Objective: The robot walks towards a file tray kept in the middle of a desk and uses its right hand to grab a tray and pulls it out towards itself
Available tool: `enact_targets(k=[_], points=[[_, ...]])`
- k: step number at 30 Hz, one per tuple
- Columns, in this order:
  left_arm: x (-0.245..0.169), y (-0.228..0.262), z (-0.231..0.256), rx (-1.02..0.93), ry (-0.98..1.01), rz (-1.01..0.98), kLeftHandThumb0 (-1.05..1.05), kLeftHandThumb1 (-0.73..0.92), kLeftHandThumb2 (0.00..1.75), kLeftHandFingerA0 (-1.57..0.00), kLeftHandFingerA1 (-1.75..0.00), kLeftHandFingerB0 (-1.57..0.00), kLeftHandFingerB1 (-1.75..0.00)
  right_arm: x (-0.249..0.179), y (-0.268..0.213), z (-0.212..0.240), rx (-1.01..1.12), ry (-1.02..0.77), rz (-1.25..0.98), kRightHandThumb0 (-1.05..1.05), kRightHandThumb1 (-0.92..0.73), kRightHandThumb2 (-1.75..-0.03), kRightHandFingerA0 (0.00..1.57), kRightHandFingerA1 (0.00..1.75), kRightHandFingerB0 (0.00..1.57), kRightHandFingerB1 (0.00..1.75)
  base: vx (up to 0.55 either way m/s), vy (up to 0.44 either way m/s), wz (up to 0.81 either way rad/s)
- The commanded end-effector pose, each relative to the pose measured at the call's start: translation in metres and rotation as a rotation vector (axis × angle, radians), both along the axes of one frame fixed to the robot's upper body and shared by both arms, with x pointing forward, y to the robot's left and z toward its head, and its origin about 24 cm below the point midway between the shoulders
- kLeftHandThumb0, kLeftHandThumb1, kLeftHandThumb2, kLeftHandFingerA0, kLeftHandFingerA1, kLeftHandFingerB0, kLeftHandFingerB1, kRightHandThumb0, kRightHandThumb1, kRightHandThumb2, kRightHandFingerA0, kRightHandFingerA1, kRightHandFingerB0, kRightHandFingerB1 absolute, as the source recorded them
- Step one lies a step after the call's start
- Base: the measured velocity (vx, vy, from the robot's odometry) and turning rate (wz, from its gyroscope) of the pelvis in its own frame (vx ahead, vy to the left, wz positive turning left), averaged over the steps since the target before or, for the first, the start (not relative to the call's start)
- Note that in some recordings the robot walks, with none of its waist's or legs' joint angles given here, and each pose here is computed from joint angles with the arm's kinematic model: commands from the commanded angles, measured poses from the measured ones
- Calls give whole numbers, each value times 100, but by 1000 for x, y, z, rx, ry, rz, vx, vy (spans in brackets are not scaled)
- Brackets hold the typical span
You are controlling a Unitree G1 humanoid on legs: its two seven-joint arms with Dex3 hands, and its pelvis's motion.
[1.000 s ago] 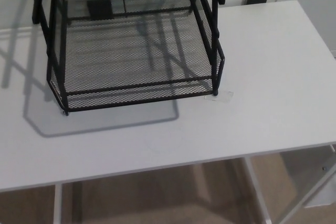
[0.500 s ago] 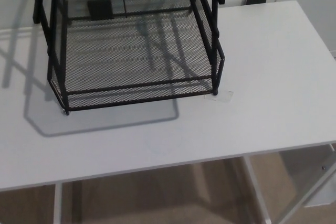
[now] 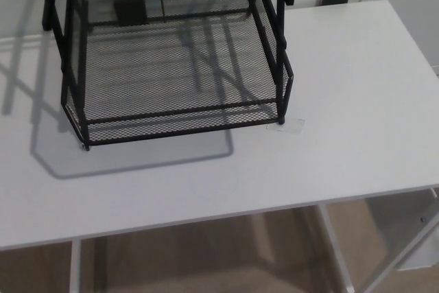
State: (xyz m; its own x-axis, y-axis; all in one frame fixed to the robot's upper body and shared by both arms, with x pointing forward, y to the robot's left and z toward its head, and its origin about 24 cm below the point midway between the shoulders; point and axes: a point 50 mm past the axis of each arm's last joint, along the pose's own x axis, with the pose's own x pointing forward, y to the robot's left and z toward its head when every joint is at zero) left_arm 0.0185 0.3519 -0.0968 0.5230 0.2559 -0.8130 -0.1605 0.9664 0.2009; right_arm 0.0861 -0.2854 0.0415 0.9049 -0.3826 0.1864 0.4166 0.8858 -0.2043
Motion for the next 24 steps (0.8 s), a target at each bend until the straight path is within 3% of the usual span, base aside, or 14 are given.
enact_targets(k=[1,2,5,7,10,13,14,16,18,23,24], points=[[15,2,10,64,-35,-117,-14,59,57,-42,-43,-37,-38,54,98,204,-673,-734,312,-64,-44,-80,22,70,19,56,0,0,0],[17,1,10,64,-42,-124,-14,59,57,-42,-43,-36,-38,64,111,204,-709,-725,351,-66,-59,-58,19,83,20,59,0,0,0],[19,-1,12,77,-46,-163,-15,60,57,-41,-43,-36,-38,82,135,202,-852,-705,404,-69,-60,-58,22,79,21,69,0,0,0],[20,0,11,78,-46,-166,-16,60,57,-40,-43,-36,-38,94,153,198,-852,-699,461,-70,-53,-56,23,79,29,66,0,0,0],[22,-1,12,76,-52,-172,-15,60,57,-39,-42,-36,-38,106,181,192,-867,-666,547,-73,-51,-56,21,82,26,72,0,0,0],[24,-2,12,85,-54,-184,-15,60,57,-40,-43,-36,-38,112,205,187,-879,-651,601,-79,-50,-58,27,77,30,69,0,0,0],[25,-2,12,90,-53,-196,-16,59,57,-42,-43,-37,-39,116,216,184,-876,-641,626,-82,-43,-85,29,72,33,66,0,0,0],[26,-3,12,91,-52,-205,-16,60,57,-42,-43,-37,-39,120,226,182,-893,-611,654,-79,-42,-84,26,69,35,66,0,0,0],[27,-3,12,88,-50,-197,-15,59,57,-44,-44,-38,-39,126,237,180,-934,-599,660,-77,-37,-74,34,70,35,62,0,0,0],[26,-4,12,82,-50,-209,-15,59,57,-43,-44,-38,-39,146,256,166,-998,-507,688,-79,-39,-82,27,67,38,62,0,0,0],[26,-4,13,86,-50,-214,-16,59,57,-43,-44,-39,-39,149,258,163,-1011,-490,687,-80,-45,-55,30,70,37,56,0,0,0]])
